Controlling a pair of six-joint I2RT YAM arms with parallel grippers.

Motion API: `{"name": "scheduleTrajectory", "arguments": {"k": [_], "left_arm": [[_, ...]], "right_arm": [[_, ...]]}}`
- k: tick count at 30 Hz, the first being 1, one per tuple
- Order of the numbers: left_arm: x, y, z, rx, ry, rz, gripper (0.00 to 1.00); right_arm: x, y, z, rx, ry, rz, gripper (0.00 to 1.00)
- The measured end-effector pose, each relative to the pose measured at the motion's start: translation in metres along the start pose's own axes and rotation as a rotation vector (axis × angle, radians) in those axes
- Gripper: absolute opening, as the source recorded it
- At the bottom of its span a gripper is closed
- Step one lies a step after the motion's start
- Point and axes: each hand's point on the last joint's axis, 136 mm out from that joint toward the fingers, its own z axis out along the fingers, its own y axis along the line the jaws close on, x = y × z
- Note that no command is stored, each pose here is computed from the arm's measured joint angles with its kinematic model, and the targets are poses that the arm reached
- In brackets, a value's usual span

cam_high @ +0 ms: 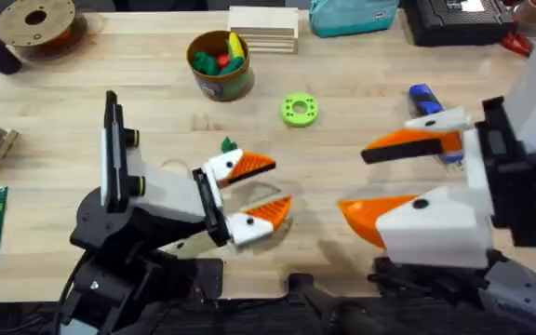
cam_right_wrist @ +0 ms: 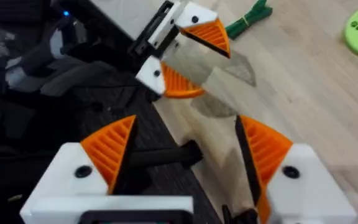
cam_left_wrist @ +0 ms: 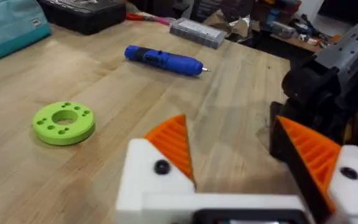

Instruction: Pick up the gripper from the table and insert it into the empty holder that is missing its gripper. Then pick up a screw, insert it into the mounting hole, and use the screwdriver to tighten it. Finally, clean up the table by picking up the vegetable and placing it into the bucket.

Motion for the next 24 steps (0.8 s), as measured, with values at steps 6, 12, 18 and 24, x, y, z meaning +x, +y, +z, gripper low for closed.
{"name": "scheduleTrajectory", "arguments": {"k": [6,12,18,24], "left_arm": [[-0.001,0.005,0.0,-0.03,-0.006,0.008,0.012],[-0.002,0.009,0.0,-0.052,-0.011,0.009,0.012],[-0.003,0.012,0.0,-0.069,-0.015,0.011,0.011],[-0.003,0.012,0.0,-0.072,-0.015,0.011,0.011]], "right_arm": [[0.005,0.0,0.003,-0.013,0.027,0.015,0.926],[0.004,-0.006,0.011,-0.001,0.056,0.032,0.927],[-0.003,-0.039,0.027,0.123,0.098,0.091,0.928],[-0.012,-0.113,0.014,0.348,0.052,0.271,0.927]]}}
